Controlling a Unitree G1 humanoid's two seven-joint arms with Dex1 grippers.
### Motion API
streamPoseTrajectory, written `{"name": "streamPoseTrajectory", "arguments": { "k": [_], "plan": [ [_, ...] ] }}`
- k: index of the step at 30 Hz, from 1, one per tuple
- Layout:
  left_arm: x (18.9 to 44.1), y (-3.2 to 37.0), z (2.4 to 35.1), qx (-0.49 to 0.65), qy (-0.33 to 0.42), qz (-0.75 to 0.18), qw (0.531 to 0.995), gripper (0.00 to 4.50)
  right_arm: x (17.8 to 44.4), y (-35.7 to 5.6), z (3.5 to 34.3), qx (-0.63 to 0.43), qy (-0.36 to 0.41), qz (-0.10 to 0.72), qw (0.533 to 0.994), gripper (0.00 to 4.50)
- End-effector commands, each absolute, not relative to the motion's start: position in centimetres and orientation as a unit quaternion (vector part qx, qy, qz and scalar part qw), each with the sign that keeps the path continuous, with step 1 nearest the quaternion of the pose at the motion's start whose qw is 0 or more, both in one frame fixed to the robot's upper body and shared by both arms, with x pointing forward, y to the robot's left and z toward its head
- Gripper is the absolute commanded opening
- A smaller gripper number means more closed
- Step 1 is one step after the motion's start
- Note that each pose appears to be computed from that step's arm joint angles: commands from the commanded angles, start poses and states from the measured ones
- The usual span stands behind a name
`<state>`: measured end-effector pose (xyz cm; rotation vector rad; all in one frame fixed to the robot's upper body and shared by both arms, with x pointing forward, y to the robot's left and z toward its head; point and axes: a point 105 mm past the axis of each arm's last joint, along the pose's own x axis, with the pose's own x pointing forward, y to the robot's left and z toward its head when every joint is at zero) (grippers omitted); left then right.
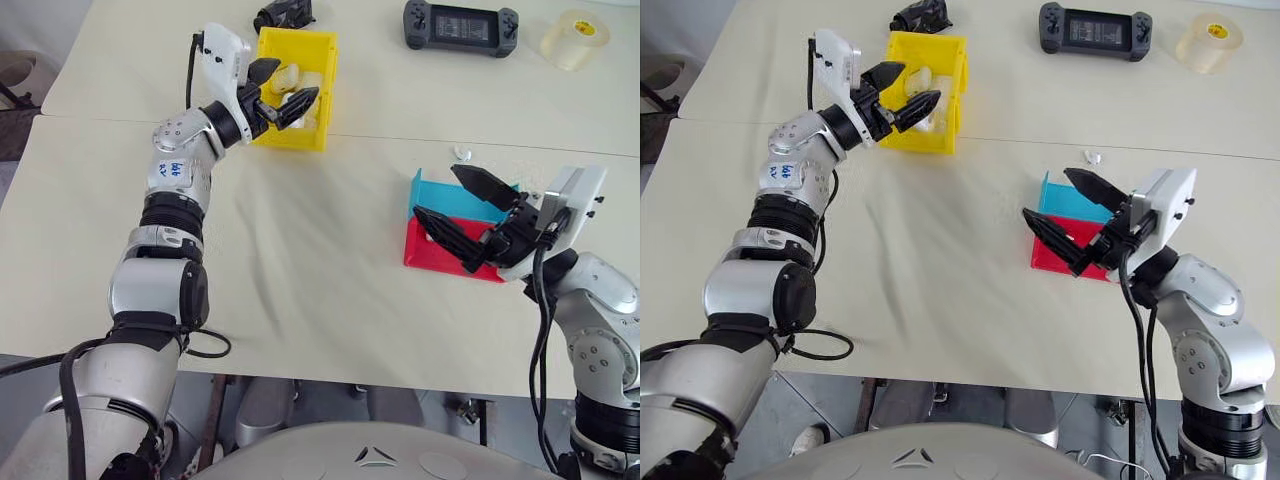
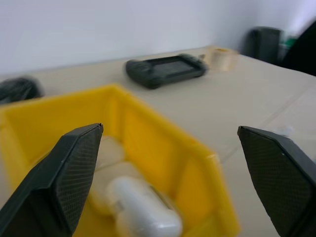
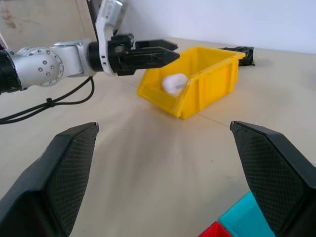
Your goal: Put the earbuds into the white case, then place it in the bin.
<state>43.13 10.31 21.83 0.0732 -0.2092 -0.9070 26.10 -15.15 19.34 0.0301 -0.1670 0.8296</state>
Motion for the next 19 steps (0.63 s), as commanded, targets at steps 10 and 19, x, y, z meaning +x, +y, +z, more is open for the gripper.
{"name": "streamPoseTrajectory", "arguments": {
  "k": [10,19],
  "plan": [
    [32.0,16.2,19.8,0.156,-0.121,-0.536,0.821,4.45,26.4,-17.6,19.6,-0.038,-0.077,0.41,0.908,4.5],
    [30.3,18.2,18.1,0.188,-0.087,-0.48,0.853,4.45,26.4,-20.4,18.0,-0.088,-0.05,0.411,0.906,4.5]
  ]
}}
